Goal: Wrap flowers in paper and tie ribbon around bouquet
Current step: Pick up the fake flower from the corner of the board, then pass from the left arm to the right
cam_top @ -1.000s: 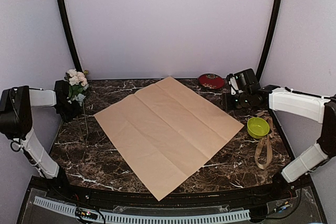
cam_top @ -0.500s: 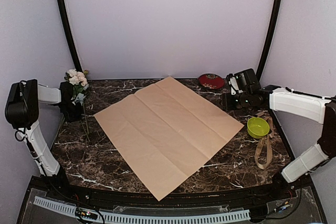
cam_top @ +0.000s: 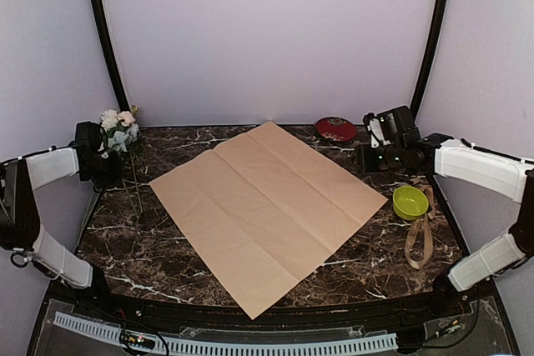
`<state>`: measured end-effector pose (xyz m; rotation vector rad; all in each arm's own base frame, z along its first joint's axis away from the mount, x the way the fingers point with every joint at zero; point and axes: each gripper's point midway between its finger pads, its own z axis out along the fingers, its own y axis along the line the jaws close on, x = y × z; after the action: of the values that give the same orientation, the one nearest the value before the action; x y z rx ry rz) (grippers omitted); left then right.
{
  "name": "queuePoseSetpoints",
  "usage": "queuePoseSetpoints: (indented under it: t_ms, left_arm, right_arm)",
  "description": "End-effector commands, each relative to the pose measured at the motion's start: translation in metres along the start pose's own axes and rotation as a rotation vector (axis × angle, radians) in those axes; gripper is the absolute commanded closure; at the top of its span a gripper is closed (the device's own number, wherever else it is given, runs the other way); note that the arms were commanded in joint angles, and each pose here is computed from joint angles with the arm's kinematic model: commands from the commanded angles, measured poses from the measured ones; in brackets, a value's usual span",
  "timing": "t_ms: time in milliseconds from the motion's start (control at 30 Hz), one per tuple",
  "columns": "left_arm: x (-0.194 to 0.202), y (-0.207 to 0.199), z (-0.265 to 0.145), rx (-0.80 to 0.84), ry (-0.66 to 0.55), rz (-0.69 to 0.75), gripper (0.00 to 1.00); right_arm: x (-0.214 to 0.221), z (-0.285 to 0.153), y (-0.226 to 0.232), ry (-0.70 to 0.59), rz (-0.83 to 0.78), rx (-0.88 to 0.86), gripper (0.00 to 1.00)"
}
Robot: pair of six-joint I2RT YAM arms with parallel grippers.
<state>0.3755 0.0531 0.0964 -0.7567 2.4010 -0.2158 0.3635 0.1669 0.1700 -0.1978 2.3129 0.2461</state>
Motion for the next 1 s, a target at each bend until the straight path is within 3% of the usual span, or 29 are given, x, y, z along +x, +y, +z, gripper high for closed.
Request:
queuePoseSetpoints:
  t_ms: [0, 200, 367, 567, 700, 767, 833, 967]
  left_arm:
    - [-0.008, -0.044, -0.055, 0.165, -0.116, 0.023, 1.00]
    - [0.001, -0.103, -0.119, 0.380, -0.210, 0.082, 1.00]
    - [0.011, -0.161, -0.180, 0.679, -0.315, 0.241, 1.00]
    - [0.043, -0.192, -0.197, 0.856, -0.315, 0.383, 1.00]
    - [0.078, -0.232, -0.226, 1.012, -0.358, 0.516, 1.00]
    - [0.094, -0.252, -0.243, 1.086, -0.381, 0.569, 1.00]
    - [0.111, -0.271, -0.259, 1.159, -0.411, 0.610, 1.00]
    - [0.149, -0.302, -0.282, 1.286, -0.434, 0.663, 1.00]
  right_arm:
    - [-0.021, -0.017, 0.006, -0.059, 0.007, -0.019, 0.40]
    - [-0.031, -0.029, 0.017, -0.068, 0.006, -0.060, 0.39]
    - [-0.039, -0.035, 0.029, -0.101, 0.013, -0.111, 0.39]
    - [-0.046, -0.039, 0.072, -0.120, -0.054, -0.249, 0.39]
    - [-0.056, -0.075, 0.156, -0.191, -0.198, -0.578, 0.39]
    - [-0.073, -0.123, 0.208, -0.271, -0.224, -0.864, 0.38]
    - [-0.087, -0.154, 0.238, -0.361, -0.213, -1.038, 0.37]
    - [-0.112, -0.176, 0.274, -0.450, -0.179, -1.166, 0.33]
